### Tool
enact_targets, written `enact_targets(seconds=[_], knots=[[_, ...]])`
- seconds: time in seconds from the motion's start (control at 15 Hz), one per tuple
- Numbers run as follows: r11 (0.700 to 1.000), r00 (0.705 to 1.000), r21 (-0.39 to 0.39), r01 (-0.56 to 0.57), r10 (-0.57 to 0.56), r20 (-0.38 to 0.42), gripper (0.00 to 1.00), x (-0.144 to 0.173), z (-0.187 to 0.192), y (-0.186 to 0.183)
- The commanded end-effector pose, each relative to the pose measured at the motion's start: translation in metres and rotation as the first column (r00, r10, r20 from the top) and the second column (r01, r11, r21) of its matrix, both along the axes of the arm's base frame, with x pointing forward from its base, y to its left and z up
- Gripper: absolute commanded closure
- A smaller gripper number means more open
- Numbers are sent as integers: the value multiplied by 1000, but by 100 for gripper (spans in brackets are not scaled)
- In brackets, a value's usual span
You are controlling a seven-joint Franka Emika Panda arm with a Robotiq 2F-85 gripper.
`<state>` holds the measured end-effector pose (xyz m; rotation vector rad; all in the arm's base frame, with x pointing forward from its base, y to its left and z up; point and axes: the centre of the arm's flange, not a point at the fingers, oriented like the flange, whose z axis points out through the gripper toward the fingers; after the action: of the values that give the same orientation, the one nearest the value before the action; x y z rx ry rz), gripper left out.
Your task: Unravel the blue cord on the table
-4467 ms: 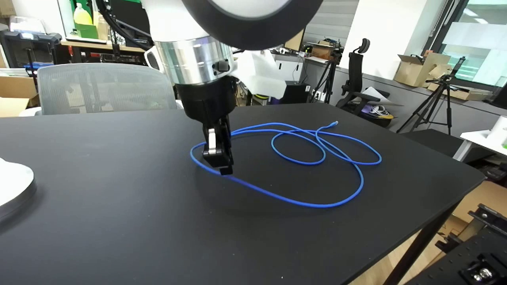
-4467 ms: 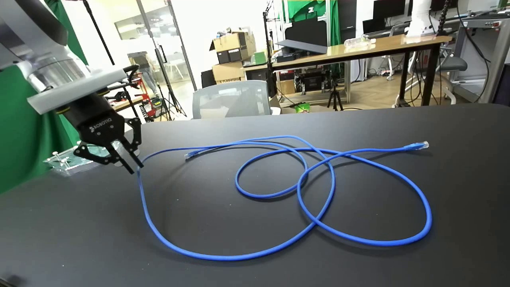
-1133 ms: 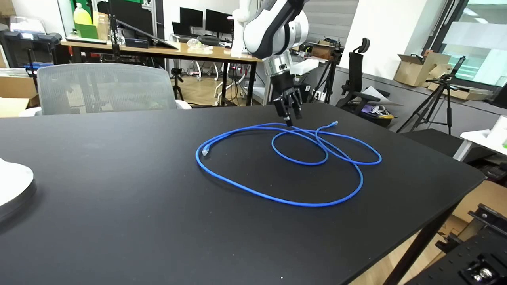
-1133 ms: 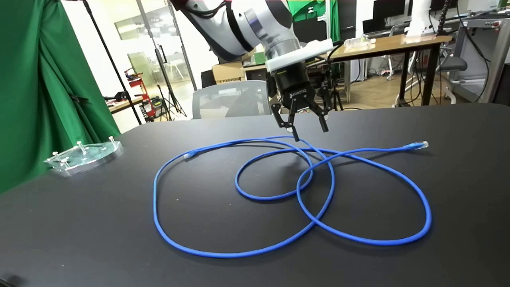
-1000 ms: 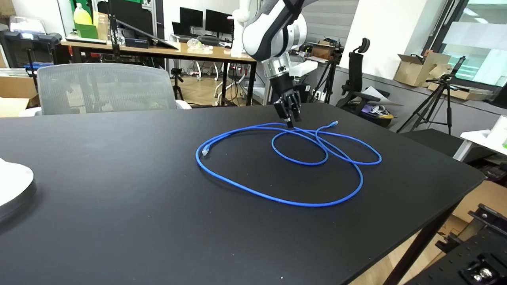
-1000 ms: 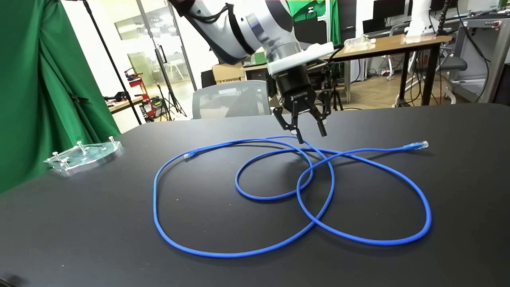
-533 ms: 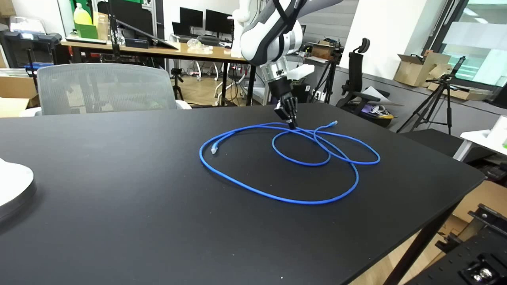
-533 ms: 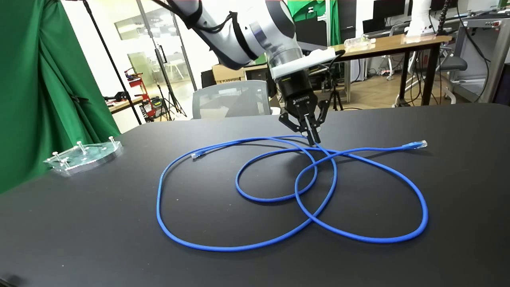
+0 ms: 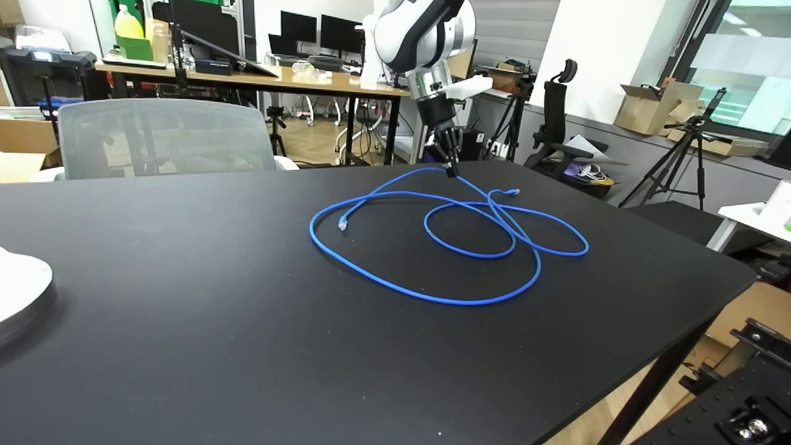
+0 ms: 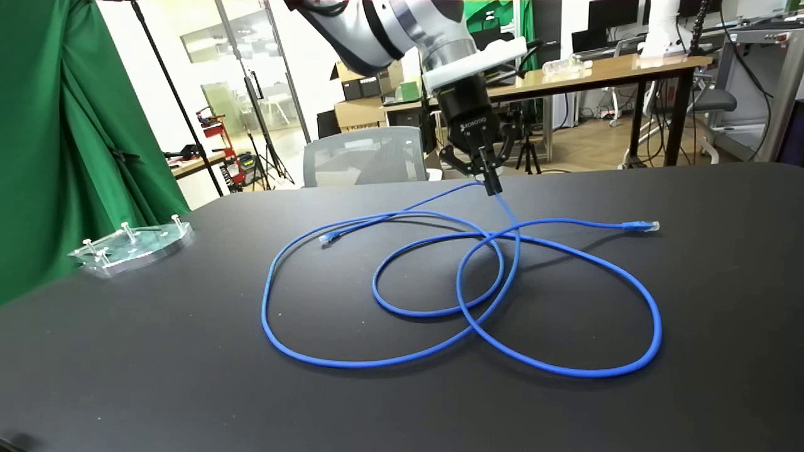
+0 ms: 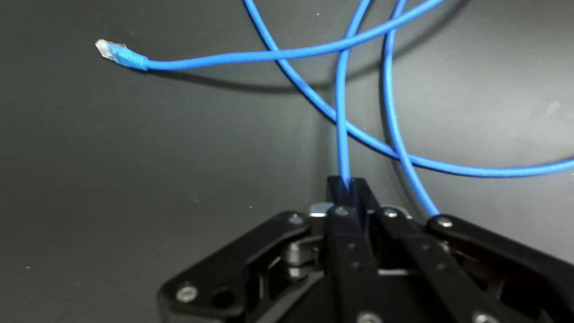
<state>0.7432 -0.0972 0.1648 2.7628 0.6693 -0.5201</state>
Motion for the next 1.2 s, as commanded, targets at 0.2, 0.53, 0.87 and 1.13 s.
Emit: enact_targets(seconds=[0.2,0.53,0.87,1.13], knots=[[952,944,-28,306,-300,135,98,-39,63,-14],[878,845,60,475,-475,245,98,-80,99,-19],[754,707,167,635,-655,267,98,-115,107,-25],[628,568,213,749,-773,281,98,-152,86,-31]])
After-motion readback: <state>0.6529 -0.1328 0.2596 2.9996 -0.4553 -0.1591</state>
